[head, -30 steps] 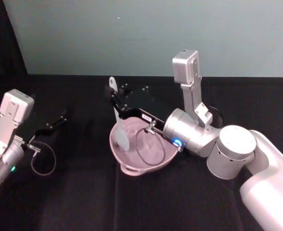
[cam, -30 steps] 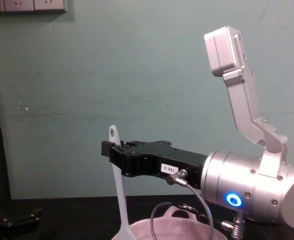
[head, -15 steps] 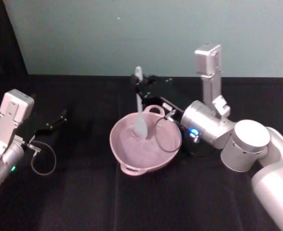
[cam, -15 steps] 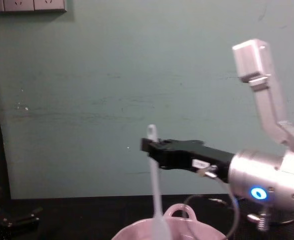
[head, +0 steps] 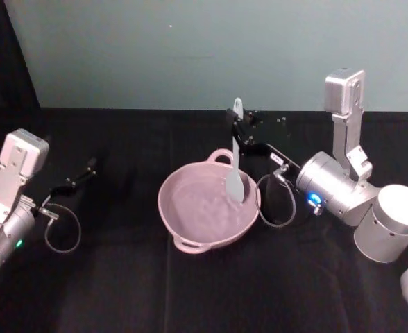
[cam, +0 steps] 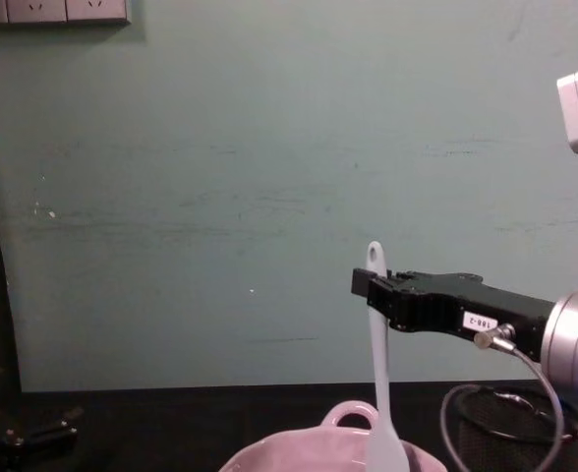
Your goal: Use the one hand to pick up the spoon and stir the clear water in the bowl.
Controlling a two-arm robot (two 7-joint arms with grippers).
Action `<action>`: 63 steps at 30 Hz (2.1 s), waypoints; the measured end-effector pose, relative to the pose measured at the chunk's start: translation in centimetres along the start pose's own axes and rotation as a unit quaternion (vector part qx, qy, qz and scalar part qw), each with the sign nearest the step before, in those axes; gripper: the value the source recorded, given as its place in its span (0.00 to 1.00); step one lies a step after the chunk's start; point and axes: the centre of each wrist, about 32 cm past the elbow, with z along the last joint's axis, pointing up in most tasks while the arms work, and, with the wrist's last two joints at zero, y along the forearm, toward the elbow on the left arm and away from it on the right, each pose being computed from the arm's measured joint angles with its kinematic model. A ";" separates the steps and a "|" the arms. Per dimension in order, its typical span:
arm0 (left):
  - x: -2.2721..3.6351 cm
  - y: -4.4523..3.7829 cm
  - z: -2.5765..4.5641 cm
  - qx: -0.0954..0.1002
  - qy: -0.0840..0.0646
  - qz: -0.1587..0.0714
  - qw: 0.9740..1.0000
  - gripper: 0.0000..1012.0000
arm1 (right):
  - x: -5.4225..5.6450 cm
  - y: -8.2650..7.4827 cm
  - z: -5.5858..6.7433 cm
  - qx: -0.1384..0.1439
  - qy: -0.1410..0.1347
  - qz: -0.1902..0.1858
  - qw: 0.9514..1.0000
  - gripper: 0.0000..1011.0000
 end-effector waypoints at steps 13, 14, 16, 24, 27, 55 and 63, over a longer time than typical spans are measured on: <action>0.00 0.00 0.00 0.000 0.000 0.000 1.000 1.00 | -3.9 1.0 0.0 -0.006 0.001 0.069 0.998 0.11; 0.00 0.00 0.00 0.000 0.000 0.000 1.000 1.00 | -4.0 1.1 -0.1 -0.006 0.002 0.072 0.997 0.11; 0.00 0.00 0.00 0.000 0.000 0.000 1.000 1.00 | -4.5 1.7 -0.1 -0.005 0.005 0.083 0.996 0.11; 0.00 0.00 0.00 0.000 0.000 0.000 1.000 1.00 | -5.1 3.8 -0.3 0.003 0.009 0.103 0.995 0.11; 0.00 0.00 0.00 0.000 0.000 0.000 1.000 1.00 | -4.9 4.4 -0.3 0.007 0.009 0.103 0.995 0.11; 0.00 0.00 0.00 0.000 0.000 0.000 1.000 1.00 | 0.6 -0.4 0.0 0.011 0.003 -0.012 1.000 0.11; 0.00 0.00 0.00 0.000 0.000 0.000 1.000 1.00 | -0.9 -0.7 0.1 0.000 -0.003 0.009 1.000 0.11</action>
